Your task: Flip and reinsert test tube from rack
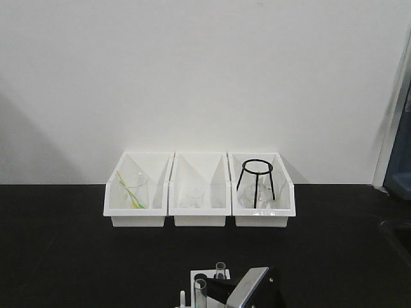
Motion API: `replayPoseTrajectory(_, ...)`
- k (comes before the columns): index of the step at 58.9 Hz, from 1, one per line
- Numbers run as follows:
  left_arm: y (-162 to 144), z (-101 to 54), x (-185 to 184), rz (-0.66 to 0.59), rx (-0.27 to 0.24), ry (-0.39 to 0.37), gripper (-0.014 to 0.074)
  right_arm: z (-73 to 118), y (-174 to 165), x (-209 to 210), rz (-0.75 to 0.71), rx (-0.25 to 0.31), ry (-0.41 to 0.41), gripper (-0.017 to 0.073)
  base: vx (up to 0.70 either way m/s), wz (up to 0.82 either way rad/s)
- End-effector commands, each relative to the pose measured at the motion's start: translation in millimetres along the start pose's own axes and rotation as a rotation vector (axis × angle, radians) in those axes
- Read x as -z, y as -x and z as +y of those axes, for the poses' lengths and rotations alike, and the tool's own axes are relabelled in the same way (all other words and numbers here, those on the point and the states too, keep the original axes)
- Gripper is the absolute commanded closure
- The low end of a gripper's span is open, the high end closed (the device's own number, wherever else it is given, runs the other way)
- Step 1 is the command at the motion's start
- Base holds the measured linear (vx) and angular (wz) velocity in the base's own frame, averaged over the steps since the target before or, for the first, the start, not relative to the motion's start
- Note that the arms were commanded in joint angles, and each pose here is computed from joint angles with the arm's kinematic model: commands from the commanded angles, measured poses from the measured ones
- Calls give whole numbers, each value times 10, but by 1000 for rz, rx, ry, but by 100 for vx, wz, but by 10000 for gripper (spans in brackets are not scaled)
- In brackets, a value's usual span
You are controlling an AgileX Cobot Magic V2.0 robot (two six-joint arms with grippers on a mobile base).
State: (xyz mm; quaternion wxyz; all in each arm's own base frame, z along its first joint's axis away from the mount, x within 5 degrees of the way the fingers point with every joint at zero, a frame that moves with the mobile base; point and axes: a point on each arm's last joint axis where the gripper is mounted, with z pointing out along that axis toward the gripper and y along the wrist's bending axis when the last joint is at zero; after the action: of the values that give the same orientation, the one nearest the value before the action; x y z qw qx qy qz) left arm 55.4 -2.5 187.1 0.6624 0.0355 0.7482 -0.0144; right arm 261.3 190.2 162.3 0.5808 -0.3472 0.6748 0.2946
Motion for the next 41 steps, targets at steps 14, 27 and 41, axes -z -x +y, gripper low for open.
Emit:
replayPoseTrajectory(14, 85, -10, 12, -87, 14, -13, 599, -5, 279, -2, -163, 27, 8, 494, 0, 0)
replayPoseTrajectory(27, 85, -10, 12, -87, 14, -13, 599, 0, 355, 29, -169, 38, 3, 575, 0, 0)
replayPoseTrajectory(41, 85, -10, 12, -87, 14, -13, 599, 45, 1096, 321, -324, 43, -30, 575, 0, 0)
